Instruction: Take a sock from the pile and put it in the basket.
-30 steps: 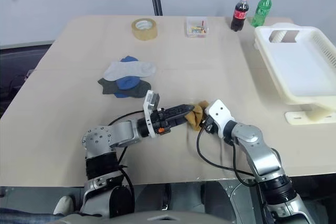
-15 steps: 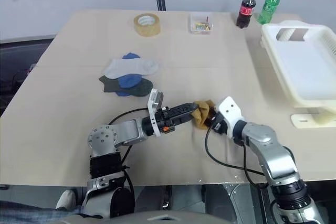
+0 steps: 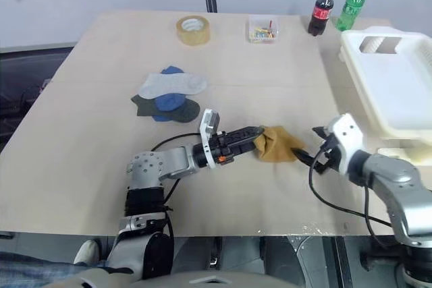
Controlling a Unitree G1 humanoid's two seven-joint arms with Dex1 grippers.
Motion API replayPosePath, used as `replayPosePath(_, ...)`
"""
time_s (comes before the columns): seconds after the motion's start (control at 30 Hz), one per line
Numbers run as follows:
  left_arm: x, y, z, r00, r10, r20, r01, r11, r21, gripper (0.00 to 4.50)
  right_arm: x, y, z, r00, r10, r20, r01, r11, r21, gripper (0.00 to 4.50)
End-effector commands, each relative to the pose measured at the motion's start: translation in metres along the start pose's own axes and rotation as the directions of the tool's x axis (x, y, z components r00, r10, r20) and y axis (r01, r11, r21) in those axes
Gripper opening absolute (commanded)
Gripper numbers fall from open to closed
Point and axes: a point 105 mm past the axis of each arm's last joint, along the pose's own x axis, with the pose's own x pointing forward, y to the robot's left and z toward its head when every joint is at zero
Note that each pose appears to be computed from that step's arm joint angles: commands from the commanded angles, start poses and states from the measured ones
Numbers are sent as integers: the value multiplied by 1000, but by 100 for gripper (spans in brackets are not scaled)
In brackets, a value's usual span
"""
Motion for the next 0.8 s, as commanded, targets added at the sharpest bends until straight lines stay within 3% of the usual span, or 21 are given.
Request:
replayPosePath(0.03,12,-2,-4,999,-20,-36,20,1000,9,450,-3,16,19,995,69,67,-70,997,20,444)
replayPosePath(0.2,24,-1,-3,999,-20,-51,20,1000,9,450,4,36,32,984,137,109,-144,988,52,444)
replayPosePath(0.37,30,1,0,999,-20,-50,21,1000,6,450,18,43,29,988,136,66,-136,991,-14,444)
replayPosePath(0.63,32,-1,-6,997,-44,-61,44,999,12,450,28,3,12,996,-93,-4,93,993,74,444)
replayPosePath(0.8,32,0,-7,997,-44,-63,45,999,17,450,26,-5,0,992,-111,-61,120,976,181,444)
